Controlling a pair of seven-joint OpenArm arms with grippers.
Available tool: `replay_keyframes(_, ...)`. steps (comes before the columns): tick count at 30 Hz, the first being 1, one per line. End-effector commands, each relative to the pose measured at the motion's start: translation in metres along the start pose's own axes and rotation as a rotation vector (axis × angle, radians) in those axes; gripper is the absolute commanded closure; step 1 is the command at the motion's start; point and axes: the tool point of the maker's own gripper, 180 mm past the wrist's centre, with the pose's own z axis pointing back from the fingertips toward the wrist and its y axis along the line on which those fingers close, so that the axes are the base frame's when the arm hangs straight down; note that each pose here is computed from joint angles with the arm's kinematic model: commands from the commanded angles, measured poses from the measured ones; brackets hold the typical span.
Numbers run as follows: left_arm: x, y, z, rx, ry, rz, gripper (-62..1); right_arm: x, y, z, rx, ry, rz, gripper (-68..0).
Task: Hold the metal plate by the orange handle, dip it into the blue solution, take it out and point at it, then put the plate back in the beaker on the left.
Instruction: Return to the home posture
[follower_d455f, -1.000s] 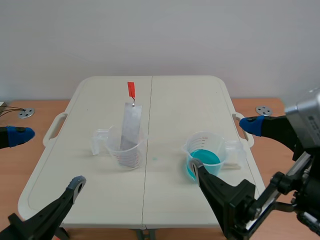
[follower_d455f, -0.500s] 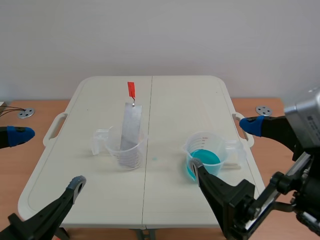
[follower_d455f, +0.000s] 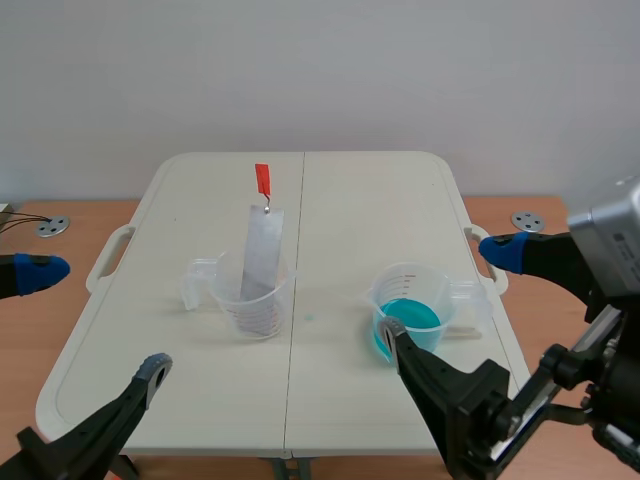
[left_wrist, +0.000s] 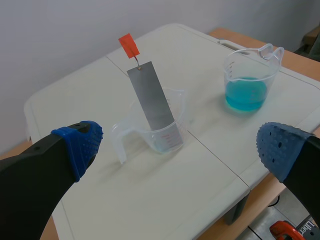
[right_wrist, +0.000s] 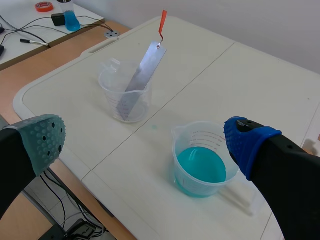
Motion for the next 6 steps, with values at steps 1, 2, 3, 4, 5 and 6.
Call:
replay_keyframes(1, 0.0083, -0.0010, -0.0002, -0.004, -0.024, 0.003, -62.3, 0.0119, -0.0018, -0.0025, -0.001, -0.039, 0.010, -66.3)
replay_keyframes(2, 0.0083, -0.0010, -0.0002, -0.004, -0.024, 0.003, -62.3, 0.0119, -0.0018, -0.0025, -0.001, -0.039, 0.010, -66.3)
replay_keyframes(3, 0.0083, -0.0010, -0.0002, -0.004, -0.024, 0.003, -62.3, 0.0119, -0.0018, -0.0025, -0.001, -0.039, 0.010, -66.3)
replay_keyframes(4, 0.0083, -0.0010, -0.0002, -0.004, -0.024, 0.003, -62.3, 0.0119, -0.0018, -0.0025, -0.001, -0.039, 0.010, -66.3)
replay_keyframes(5, 0.0084, -0.0009, -0.0003, -0.004, -0.025, 0.003, -62.3, 0.0119, -0.0018, -0.0025, -0.001, -0.039, 0.010, -66.3)
replay_keyframes(6, 0.0084, -0.0009, -0.0003, -0.004, -0.025, 0.003, -62.3, 0.0119, -0.0018, -0.0025, -0.001, -0.039, 0.010, -66.3)
